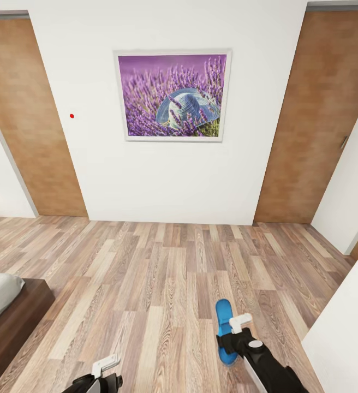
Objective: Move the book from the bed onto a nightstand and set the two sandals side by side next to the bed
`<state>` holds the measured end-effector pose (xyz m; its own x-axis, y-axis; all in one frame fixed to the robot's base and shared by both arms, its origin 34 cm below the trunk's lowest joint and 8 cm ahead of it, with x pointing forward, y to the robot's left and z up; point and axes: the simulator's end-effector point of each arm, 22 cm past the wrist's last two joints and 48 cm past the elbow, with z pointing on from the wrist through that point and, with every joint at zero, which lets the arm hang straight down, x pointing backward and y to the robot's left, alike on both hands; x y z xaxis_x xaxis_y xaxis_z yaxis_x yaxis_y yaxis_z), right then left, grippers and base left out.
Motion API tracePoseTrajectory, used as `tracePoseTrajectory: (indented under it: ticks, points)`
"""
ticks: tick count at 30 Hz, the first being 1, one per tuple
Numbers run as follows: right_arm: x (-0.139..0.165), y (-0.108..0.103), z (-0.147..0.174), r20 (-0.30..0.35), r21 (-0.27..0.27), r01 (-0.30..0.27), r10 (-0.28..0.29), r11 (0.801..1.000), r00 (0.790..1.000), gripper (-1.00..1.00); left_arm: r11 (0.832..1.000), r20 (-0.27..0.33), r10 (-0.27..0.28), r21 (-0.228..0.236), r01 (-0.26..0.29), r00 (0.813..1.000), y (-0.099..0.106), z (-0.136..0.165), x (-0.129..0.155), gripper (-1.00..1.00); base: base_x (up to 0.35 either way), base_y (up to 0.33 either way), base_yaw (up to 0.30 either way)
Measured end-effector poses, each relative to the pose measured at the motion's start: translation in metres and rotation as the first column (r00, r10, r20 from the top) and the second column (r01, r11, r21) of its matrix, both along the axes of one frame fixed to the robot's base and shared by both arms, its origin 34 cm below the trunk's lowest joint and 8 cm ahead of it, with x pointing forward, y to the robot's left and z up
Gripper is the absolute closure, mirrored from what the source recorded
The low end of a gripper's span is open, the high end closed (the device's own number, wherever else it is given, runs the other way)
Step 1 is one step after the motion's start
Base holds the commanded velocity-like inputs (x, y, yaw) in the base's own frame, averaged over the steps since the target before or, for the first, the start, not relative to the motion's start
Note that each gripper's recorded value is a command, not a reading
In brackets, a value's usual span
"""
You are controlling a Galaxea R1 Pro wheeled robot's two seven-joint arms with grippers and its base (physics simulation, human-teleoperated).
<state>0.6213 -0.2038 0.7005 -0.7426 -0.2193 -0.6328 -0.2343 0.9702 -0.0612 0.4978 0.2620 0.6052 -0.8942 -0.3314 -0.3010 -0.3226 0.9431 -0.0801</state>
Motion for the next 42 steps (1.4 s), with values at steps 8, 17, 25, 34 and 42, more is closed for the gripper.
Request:
tracePoseTrajectory:
  ticks: [8, 17, 25, 34, 42]
  points:
    - [0.039, 0.009, 0.054, 0.078, 0.009, 0.001, -0.001, 1.000, 0.997, 1.00, 1.000, 0.011, 0.000, 0.003, 0.000, 1.000, 0.000, 0.001, 0.002, -1.00, 0.000, 0.000, 0.000]
    - [0.056, 0.017, 0.102, 0.117, 0.018, 0.004, -0.006, 1.000, 0.993, 1.00, 1.000, 0.028, 0.003, 0.009, -0.003, 1.000, 0.001, 0.002, 0.005, -1.00, 0.000, 0.000, 0.000]
    - [0.043, 0.023, 0.135, 0.118, 0.029, 0.010, -0.013, 1.000, 0.993, 1.00, 1.000, 0.031, 0.002, 0.008, -0.002, 1.000, -0.001, 0.002, 0.005, -1.00, 0.000, 0.000, 0.000]
    - [0.031, 0.025, 0.174, 0.116, 0.036, 0.018, -0.022, 0.999, 0.993, 1.00, 1.000, 0.032, 0.000, 0.004, -0.001, 1.000, -0.005, 0.001, 0.005, -1.00, 0.000, 0.000, 0.000]
    - [0.018, 0.025, 0.178, 0.092, 0.036, 0.022, -0.025, 0.999, 0.995, 1.00, 1.000, 0.032, -0.001, 0.000, 0.001, 0.999, -0.009, 0.001, 0.005, -1.00, 0.000, 0.000, 0.000]
